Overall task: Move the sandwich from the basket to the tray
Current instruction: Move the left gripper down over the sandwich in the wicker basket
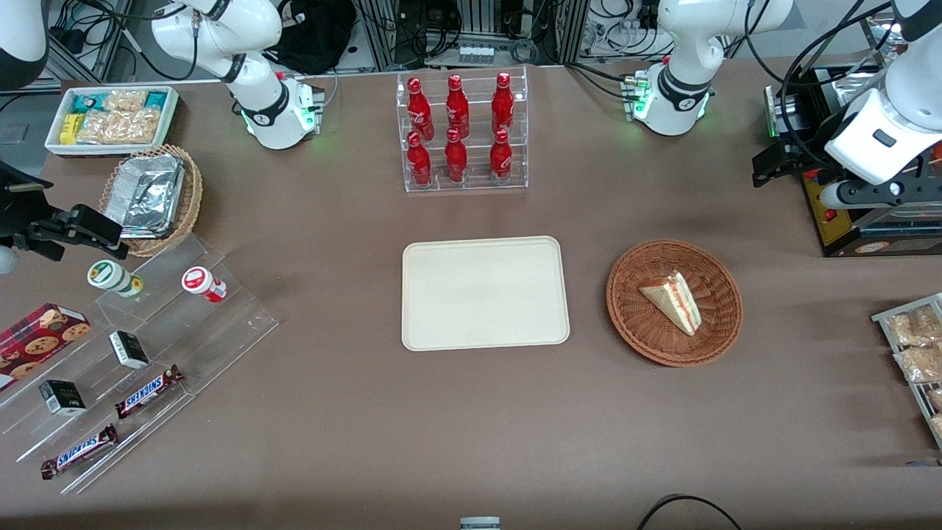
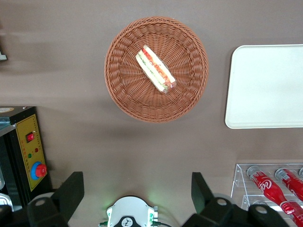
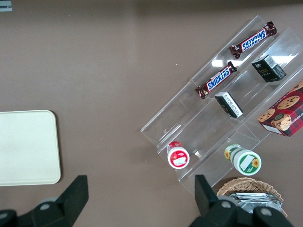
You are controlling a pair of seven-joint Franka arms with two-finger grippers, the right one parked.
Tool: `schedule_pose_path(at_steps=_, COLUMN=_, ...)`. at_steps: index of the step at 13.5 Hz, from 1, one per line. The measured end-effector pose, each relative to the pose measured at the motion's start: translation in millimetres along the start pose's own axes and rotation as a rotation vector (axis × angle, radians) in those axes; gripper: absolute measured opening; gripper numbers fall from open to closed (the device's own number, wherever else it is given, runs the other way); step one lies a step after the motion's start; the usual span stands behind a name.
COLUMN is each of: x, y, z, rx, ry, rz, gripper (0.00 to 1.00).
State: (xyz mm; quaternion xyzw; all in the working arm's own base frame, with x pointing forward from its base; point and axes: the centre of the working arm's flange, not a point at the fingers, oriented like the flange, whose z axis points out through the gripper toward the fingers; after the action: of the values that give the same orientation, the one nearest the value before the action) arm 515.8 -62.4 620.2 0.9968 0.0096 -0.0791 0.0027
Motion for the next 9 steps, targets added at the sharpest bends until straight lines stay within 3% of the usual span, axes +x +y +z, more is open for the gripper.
schedule_pose_path(at_steps=3, x=2.1, y=-0.4, z=4.5, rx=0.005, ry=-0.010, rz=-0.001, gripper=1.00)
schedule_pose_path(at_steps=6, x=11.3, y=-1.4, z=34.7, rx=0.018, ry=-0.069, rz=-0.003, gripper=1.00)
schedule_pose_path(at_steps=9, x=34.3, y=-0.7, z=82.8, rx=0.017, ry=-0.082, rz=-0.004, gripper=1.00)
